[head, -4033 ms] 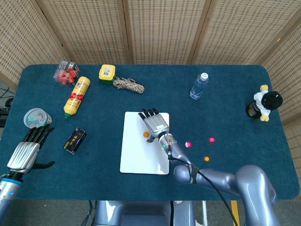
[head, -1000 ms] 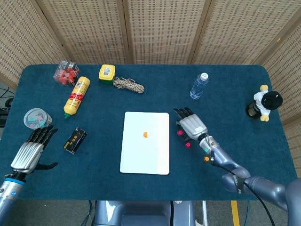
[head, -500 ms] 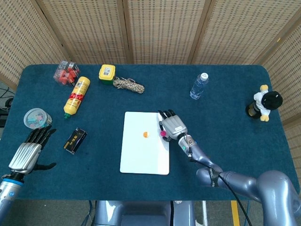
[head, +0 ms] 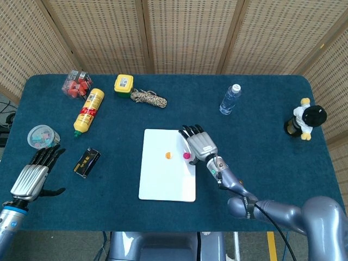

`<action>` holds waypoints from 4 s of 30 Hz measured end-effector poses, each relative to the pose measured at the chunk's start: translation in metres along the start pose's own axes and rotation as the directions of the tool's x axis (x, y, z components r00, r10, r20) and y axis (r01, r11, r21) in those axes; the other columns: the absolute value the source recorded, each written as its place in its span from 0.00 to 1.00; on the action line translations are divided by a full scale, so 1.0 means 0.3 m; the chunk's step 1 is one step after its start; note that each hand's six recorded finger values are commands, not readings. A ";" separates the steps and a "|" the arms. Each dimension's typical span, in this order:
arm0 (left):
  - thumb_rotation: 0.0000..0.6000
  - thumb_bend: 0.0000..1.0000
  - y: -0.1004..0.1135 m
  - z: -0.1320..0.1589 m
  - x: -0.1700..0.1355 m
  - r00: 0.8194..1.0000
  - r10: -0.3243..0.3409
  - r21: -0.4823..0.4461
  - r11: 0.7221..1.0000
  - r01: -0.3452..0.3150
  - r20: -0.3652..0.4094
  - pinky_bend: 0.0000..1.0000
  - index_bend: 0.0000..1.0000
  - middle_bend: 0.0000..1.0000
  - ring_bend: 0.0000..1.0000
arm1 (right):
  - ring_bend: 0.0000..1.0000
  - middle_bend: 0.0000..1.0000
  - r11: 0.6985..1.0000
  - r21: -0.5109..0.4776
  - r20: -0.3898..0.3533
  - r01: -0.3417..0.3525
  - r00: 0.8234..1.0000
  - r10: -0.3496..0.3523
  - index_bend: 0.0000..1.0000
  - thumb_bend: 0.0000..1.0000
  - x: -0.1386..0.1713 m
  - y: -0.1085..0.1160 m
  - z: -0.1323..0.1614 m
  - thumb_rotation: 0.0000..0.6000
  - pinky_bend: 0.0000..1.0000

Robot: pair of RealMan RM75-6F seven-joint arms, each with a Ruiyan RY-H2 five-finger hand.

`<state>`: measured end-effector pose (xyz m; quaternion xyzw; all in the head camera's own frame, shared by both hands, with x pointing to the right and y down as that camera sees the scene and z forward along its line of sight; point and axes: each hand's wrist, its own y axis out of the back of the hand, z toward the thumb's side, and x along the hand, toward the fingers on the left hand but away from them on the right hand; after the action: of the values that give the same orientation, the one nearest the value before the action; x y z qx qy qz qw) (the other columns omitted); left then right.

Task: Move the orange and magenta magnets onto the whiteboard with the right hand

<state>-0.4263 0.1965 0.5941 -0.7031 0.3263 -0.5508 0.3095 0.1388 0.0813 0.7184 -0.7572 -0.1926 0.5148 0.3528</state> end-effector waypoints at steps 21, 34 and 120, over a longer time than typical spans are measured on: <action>1.00 0.00 -0.004 0.008 0.002 1.000 -0.003 0.005 1.000 0.003 0.005 0.00 0.00 0.00 0.00 | 0.00 0.00 0.999 0.020 0.078 -0.029 0.997 0.027 0.40 0.34 0.218 -0.138 -0.237 1.00 0.00; 1.00 0.00 -0.003 0.007 0.001 1.000 -0.007 0.002 1.000 0.007 0.005 0.00 0.00 0.00 0.00 | 0.00 0.00 0.998 0.012 0.092 -0.056 0.994 0.055 0.40 0.33 0.234 -0.196 -0.268 1.00 0.00; 1.00 0.00 -0.006 0.004 -0.002 1.000 -0.023 -0.012 1.000 0.023 0.000 0.00 0.00 0.00 0.00 | 0.00 0.00 0.999 0.020 0.018 -0.030 0.999 0.029 0.38 0.24 0.261 -0.089 -0.160 1.00 0.00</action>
<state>-0.4251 0.1980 0.5950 -0.7086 0.3216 -0.5525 0.2987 0.2158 0.1346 0.6982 -0.7517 -0.1793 0.5287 0.3511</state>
